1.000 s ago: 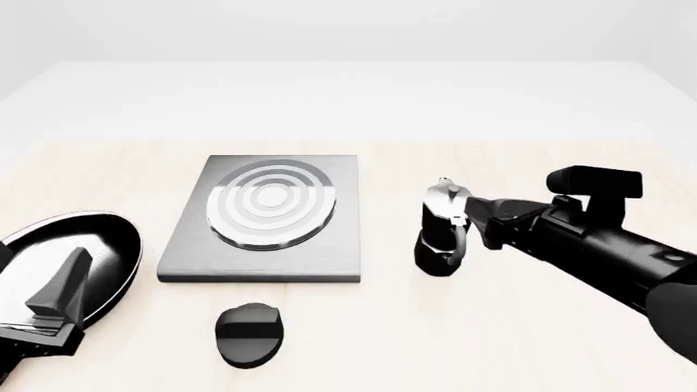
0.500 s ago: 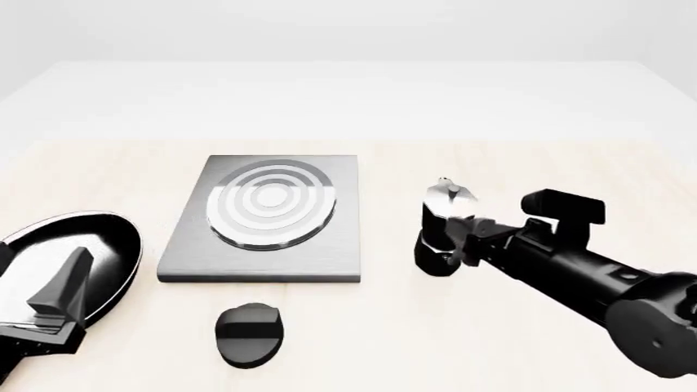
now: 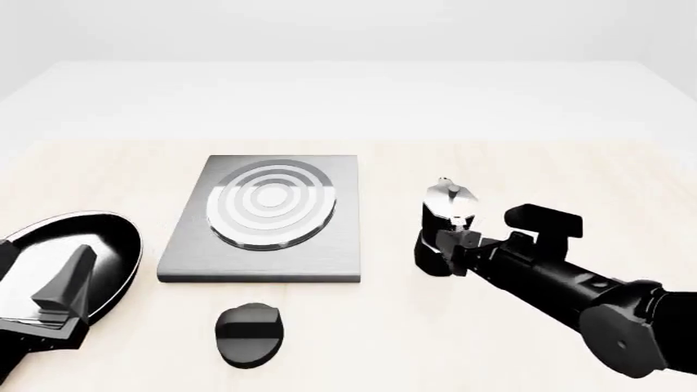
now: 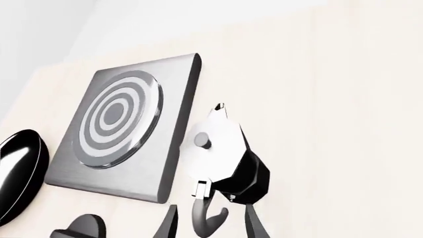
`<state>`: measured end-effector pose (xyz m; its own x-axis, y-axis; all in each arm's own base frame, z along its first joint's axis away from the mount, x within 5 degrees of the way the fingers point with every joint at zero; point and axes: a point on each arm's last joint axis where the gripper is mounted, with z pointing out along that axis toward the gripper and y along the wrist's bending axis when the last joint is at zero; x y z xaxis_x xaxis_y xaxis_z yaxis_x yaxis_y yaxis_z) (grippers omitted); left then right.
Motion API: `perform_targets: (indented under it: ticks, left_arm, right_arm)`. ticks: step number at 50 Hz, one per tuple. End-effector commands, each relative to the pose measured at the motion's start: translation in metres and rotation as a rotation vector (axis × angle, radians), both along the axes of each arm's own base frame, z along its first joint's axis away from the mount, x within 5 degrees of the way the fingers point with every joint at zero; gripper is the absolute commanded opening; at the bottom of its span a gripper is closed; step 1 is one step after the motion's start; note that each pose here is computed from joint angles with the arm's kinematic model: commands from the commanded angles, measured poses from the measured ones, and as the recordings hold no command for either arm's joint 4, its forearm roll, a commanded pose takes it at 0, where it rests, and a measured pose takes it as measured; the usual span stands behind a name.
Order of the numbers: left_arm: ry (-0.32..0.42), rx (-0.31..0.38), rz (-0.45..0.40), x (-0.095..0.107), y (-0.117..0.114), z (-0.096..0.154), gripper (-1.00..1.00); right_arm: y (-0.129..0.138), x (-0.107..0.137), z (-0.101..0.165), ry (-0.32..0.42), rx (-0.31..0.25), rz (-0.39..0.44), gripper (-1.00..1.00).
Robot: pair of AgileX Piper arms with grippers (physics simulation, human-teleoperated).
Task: Turn on the stove and put the moka pot on it.
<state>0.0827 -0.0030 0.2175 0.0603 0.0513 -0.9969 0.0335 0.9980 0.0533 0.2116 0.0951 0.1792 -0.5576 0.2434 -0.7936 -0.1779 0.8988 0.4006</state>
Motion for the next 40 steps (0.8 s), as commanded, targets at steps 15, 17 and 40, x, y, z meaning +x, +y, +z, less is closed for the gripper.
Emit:
perform_targets:
  ticks: [15,17,40]
  left_arm:
    - [0.005,-0.004,-0.001,0.002,0.000,0.000,1.00]
    - [0.004,-0.005,-0.002,0.002,0.000,0.000,1.00]
    - [-0.015,0.001,-0.015,-0.005,-0.001,0.001,1.00]
  right_arm:
    - [0.004,-0.002,-0.003,-0.002,-0.047,0.043,-1.00]
    - [0.004,-0.002,0.006,-0.023,-0.084,0.062,-1.00]
    - [-0.013,-0.030,0.098,-0.128,-0.238,0.139,-1.00]
